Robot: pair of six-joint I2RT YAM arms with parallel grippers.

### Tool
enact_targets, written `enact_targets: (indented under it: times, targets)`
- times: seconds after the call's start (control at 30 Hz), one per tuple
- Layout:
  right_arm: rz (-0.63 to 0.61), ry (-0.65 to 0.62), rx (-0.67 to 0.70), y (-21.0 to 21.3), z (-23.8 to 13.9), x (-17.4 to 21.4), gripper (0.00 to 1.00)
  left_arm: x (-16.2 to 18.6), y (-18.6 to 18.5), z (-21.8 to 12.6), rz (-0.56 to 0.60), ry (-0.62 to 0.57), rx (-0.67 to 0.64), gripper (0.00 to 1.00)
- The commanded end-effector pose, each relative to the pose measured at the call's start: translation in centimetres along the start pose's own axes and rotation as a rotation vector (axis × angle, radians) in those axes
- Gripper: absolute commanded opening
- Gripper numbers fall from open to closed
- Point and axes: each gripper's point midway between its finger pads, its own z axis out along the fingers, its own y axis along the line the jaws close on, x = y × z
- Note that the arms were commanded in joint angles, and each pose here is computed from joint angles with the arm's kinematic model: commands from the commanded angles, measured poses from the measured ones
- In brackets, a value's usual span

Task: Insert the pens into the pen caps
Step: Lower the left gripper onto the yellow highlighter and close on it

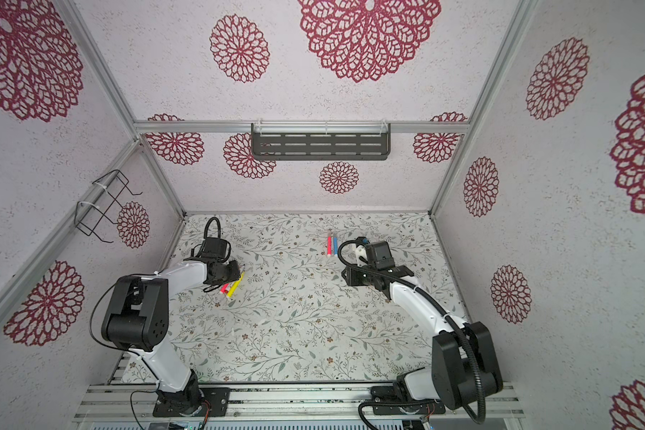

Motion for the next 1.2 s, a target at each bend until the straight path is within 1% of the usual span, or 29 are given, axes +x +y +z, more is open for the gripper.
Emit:
enact_targets:
  times: [0.0, 0.23, 0.33, 0.7, 0.9, 1.17]
  targets:
    - [-0.013, -0.047, -0.032, 1.0, -1.2, -1.0, 0.43, -0.1, -0.6, -0.2, 0.044, -0.006, -0.021, 0.32]
    - [-0.015, -0.051, -0.033, 1.1, -1.7, -0.7, 0.43, 0.0, -1.1, -1.4, 0.065, -0.025, -0.040, 0.34]
    - [-0.016, -0.054, -0.031, 1.0, -1.9, -0.6, 0.42, 0.6, -1.1, -1.5, 0.076, -0.019, -0.049, 0.34]
    - [-0.014, -0.056, -0.038, 1.2, -2.1, -0.5, 0.43, 2.5, -0.8, -1.3, 0.091, 0.009, -0.066, 0.34]
    - [-0.015, -0.057, -0.036, 1.2, -2.3, -0.3, 0.43, 2.8, -0.9, -1.1, 0.100, 0.017, -0.066, 0.34]
    - [-0.010, -0.062, -0.029, 1.1, -2.5, -0.2, 0.43, 3.6, -1.8, -0.4, 0.125, 0.050, -0.048, 0.33]
